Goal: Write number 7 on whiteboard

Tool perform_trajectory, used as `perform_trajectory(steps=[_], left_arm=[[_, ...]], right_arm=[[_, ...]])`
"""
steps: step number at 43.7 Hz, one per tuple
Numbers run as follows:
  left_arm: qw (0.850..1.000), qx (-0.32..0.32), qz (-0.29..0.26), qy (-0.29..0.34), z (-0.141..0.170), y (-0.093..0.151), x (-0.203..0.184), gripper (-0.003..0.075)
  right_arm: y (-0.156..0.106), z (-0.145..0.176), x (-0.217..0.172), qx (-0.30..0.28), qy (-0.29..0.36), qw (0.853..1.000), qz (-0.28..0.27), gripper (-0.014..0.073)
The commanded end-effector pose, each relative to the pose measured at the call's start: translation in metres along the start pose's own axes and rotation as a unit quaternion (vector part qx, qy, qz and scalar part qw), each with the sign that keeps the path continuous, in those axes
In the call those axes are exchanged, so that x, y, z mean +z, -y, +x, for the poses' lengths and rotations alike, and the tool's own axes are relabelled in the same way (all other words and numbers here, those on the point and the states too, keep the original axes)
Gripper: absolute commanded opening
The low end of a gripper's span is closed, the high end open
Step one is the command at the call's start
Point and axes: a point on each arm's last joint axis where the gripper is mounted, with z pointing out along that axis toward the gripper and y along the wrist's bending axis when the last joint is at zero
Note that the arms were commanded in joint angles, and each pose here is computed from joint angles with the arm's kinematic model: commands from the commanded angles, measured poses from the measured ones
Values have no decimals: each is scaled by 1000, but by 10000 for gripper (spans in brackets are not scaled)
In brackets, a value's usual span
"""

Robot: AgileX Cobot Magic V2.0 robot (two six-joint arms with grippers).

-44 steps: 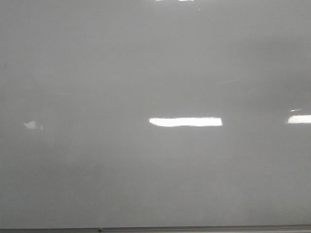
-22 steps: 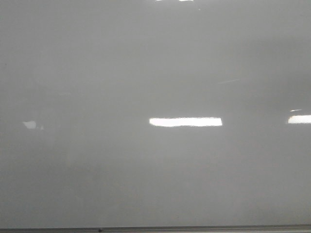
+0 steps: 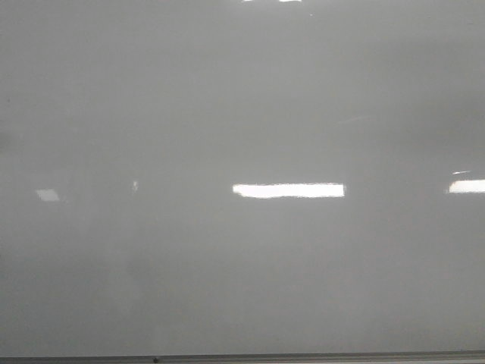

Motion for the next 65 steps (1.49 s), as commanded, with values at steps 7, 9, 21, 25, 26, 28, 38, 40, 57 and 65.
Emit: perform_trajectory(steps=[7, 9, 21, 25, 26, 28, 38, 40, 57, 65], left_arm=[[981, 154, 116, -1, -23, 28, -61, -20], [971, 184, 154, -5, -24, 35, -69, -20], [918, 309, 247, 10, -35, 84, -97, -20], [896, 361, 260, 0, -34, 104, -97, -20], [891, 372, 261, -5, -33, 109, -96, -20], [878, 398, 267, -9, -31, 121, -96, -20], [814, 496, 302, -26, -9, 173, -100, -20], [803, 508, 309, -28, -5, 181, -101, -20], [757, 559, 337, -24, 17, 212, -113, -20], [757, 559, 337, -22, 16, 212, -113, -20]], right_arm=[[1, -26, -2, 1, -5, 1000, -2, 541], [1, -28, 2, 1, -18, 1000, -3, 541], [-1, -36, 31, 2, -91, 996, -21, 541], [-6, -39, 39, -21, -116, 992, -51, 541], [-9, -41, 41, -33, -121, 990, -64, 541], [-14, -42, 44, -54, -130, 986, -89, 541], [-50, -45, 56, -194, -134, 937, -257, 541], [-57, -45, 57, -213, -130, 925, -285, 541], [-123, -41, 69, -282, -89, 840, -454, 541], [-146, -41, 70, -290, -59, 831, -471, 541]])
